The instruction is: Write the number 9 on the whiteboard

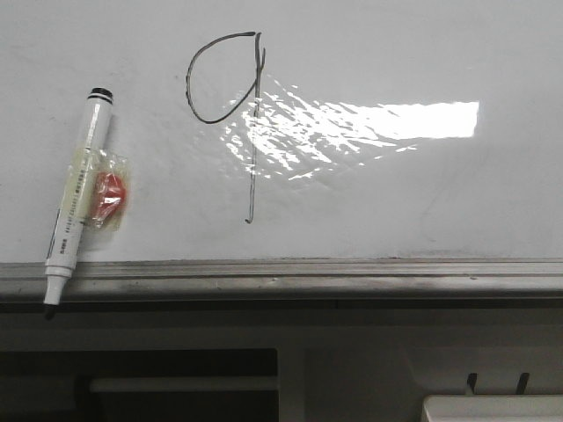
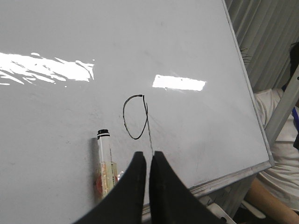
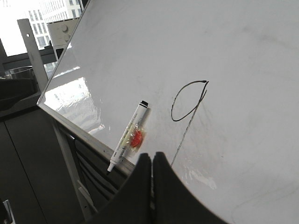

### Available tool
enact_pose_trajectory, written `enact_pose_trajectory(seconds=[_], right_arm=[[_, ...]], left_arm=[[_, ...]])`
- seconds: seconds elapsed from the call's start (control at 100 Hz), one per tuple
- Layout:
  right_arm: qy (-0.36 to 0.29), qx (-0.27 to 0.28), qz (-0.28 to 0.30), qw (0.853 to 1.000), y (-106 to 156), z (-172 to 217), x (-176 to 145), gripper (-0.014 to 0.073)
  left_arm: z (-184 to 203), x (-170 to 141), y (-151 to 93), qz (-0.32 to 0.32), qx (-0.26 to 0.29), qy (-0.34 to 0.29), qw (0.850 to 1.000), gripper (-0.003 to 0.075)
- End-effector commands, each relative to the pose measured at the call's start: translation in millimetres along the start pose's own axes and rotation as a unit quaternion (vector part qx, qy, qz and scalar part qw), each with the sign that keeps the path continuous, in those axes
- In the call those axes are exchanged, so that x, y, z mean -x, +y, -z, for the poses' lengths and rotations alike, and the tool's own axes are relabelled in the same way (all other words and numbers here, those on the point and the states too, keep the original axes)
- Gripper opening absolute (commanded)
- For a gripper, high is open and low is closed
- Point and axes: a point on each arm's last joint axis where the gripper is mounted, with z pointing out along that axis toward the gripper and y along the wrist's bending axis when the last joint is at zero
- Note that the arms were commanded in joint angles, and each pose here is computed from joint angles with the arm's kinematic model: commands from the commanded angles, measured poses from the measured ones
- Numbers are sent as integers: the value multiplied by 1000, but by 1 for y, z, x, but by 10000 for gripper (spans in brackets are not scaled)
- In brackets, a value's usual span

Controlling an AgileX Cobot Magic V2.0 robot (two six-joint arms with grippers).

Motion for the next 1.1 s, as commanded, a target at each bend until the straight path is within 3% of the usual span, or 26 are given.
enact_pose_trajectory(seconds=[0.0,0.23,0.36,0.47,0.59,0.82,0.97,1.09], right_arm=[[-53,-2,10,999,1,0,17,-69],[-53,-2,10,999,1,0,17,-69],[-53,-2,10,999,1,0,17,-69],[-53,-2,10,999,1,0,17,-69],[-53,-2,10,999,1,0,17,-69],[-53,-2,10,999,1,0,17,-69],[-53,-2,10,999,1,0,17,-69],[-53,-2,10,999,1,0,17,-69]], left_arm=[[1,13,-5,4,-19,-39,999,-20],[1,13,-5,1,-18,-39,999,-20],[0,12,-3,-87,-5,-47,995,-20],[-2,6,0,-86,5,-46,995,-20],[-5,-6,7,-21,40,-53,998,-20],[-3,-33,26,-73,122,-121,982,-20],[-3,-46,35,-131,173,-92,972,-20],[-2,-47,40,-142,210,-80,964,-20]])
